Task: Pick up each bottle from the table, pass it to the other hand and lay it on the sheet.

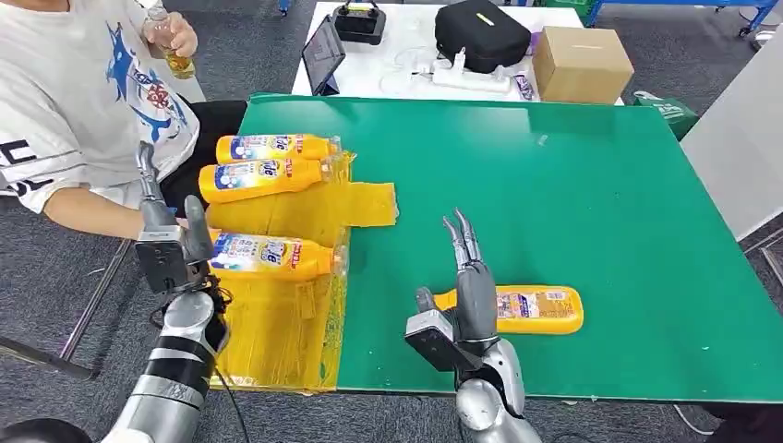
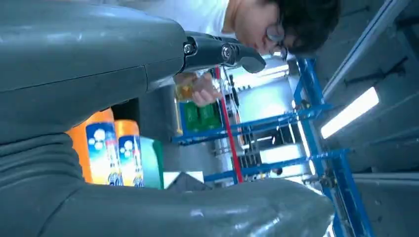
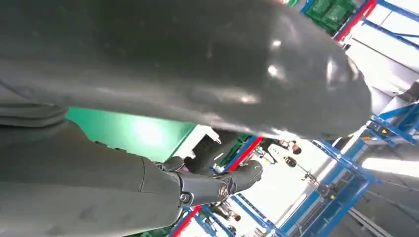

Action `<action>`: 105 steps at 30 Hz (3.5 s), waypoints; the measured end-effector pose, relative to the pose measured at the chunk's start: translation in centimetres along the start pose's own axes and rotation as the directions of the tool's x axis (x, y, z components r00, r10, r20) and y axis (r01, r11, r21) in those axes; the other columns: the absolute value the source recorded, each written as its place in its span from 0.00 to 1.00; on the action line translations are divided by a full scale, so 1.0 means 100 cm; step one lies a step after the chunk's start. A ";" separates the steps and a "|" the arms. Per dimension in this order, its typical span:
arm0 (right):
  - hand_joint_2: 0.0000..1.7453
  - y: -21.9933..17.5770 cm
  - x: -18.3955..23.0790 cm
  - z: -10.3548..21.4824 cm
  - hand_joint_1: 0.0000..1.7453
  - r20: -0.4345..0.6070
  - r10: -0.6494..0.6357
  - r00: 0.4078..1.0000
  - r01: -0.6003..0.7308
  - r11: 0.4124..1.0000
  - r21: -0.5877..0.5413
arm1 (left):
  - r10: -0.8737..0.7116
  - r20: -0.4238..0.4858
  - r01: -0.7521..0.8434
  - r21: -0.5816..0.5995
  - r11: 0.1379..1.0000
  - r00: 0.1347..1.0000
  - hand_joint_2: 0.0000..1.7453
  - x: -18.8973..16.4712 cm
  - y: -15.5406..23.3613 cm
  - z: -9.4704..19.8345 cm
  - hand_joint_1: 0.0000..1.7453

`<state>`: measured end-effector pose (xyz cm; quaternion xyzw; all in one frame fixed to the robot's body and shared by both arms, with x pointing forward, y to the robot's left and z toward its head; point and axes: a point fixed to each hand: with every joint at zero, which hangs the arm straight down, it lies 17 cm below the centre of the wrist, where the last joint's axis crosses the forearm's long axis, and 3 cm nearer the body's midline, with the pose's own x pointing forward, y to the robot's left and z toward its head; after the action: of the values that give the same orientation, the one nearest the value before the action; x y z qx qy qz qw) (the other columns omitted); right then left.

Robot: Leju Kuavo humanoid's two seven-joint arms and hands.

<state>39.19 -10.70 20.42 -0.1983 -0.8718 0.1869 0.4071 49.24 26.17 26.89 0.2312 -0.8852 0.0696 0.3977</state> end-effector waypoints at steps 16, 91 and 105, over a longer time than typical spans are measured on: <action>0.00 0.001 -0.003 0.002 0.00 -0.005 0.007 1.000 -0.007 1.000 0.007 | 0.000 0.003 0.000 0.016 1.000 1.000 0.00 0.002 0.005 0.000 0.00; 1.00 -0.103 -0.281 0.105 0.00 -0.384 0.558 0.736 -0.194 0.717 0.670 | 0.160 -0.184 -0.235 -0.538 0.809 0.970 1.00 0.019 -0.129 0.146 0.00; 1.00 -0.092 -0.276 0.094 0.00 -0.336 0.503 0.796 -0.153 0.705 0.692 | 0.187 -0.244 -0.294 -0.542 0.787 0.952 1.00 0.012 -0.139 0.150 0.00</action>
<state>46.33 -33.86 1.72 -0.2485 -0.5671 0.4826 0.6195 44.93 8.84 16.88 -0.0211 -0.8481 -0.1288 0.5134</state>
